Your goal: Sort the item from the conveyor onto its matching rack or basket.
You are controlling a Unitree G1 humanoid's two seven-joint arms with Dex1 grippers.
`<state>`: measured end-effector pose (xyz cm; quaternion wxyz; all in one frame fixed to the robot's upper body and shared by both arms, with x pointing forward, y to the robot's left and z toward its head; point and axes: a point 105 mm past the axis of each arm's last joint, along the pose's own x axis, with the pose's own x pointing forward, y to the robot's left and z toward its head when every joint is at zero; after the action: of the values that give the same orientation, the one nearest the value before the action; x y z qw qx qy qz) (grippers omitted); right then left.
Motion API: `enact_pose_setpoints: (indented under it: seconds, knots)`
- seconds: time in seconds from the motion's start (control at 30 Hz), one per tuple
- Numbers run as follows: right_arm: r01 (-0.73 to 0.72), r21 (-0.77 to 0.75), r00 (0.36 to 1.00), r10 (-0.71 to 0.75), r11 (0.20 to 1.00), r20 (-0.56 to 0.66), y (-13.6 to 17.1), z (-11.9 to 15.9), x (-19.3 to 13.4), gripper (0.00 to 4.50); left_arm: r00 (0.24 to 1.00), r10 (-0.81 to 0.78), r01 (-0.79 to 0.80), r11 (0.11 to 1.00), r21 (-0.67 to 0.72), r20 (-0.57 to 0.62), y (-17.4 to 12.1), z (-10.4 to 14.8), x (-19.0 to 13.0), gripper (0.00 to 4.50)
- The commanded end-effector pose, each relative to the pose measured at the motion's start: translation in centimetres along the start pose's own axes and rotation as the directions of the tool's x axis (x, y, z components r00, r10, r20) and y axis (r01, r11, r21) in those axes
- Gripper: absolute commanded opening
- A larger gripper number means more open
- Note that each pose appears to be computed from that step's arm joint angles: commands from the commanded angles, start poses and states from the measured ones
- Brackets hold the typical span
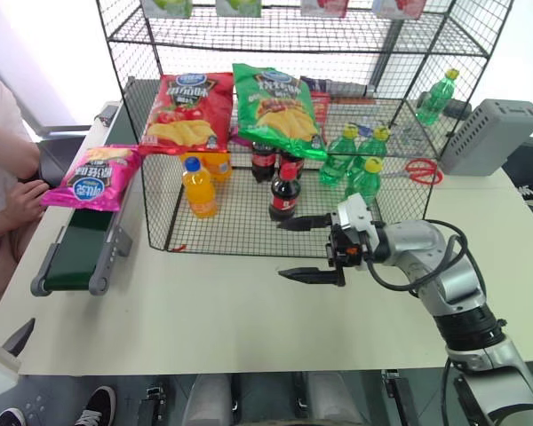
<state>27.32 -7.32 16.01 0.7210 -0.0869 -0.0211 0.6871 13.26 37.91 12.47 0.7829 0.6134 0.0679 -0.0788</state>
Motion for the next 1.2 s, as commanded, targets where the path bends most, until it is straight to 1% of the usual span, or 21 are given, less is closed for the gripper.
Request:
enact_pose_setpoints:
  seconds: [0.03, 0.1, 0.27, 0.47, 1.03, 1.13, 1.2]
  knots:
    - [-0.04, -0.036, 0.999, 0.041, 0.999, 0.023, 1.1, 0.6, 0.5, 4.46, 1.0, 0.023, -0.023, 1.0, 0.018, 0.016, 0.0, -0.4, 0.6, 4.07]
    - [-0.058, -0.023, 0.998, 0.059, 0.998, 0.032, 1.5, 0.7, 0.6, 4.46, 0.999, 0.032, -0.032, 0.999, 0.019, 0.03, 0.0, -0.3, 0.9, 4.07]
    - [-0.025, -0.026, 0.998, 0.026, 0.999, 0.062, 1.1, 1.0, 0.2, 4.46, 0.997, 0.039, -0.041, 0.999, 0.031, 0.063, 0.2, -0.2, 2.0, 4.07]
    - [0.002, -0.027, 0.998, 0.0, 1.0, 0.058, 1.3, 0.7, 0.2, 4.46, 0.996, 0.045, -0.049, 0.998, 0.042, 0.078, 0.5, -0.1, 2.7, 4.07]
    - [0.045, -0.049, 0.998, -0.043, 0.998, 0.04, 0.9, 0.7, -0.5, 4.46, 0.991, 0.043, -0.045, 0.999, 0.007, 0.127, 0.6, 1.0, 4.9, 4.07]
    - [0.052, -0.053, 0.998, -0.05, 0.997, 0.042, 0.8, 0.8, -0.5, 4.5, 0.988, 0.029, -0.026, 0.999, -0.021, 0.152, 0.4, 1.6, 5.4, 3.27]
    - [0.056, -0.052, 0.997, -0.054, 0.997, 0.046, 0.8, 0.8, -0.5, 4.5, 0.987, 0.029, -0.024, 0.999, -0.032, 0.16, 0.4, 1.9, 5.7, 2.32]
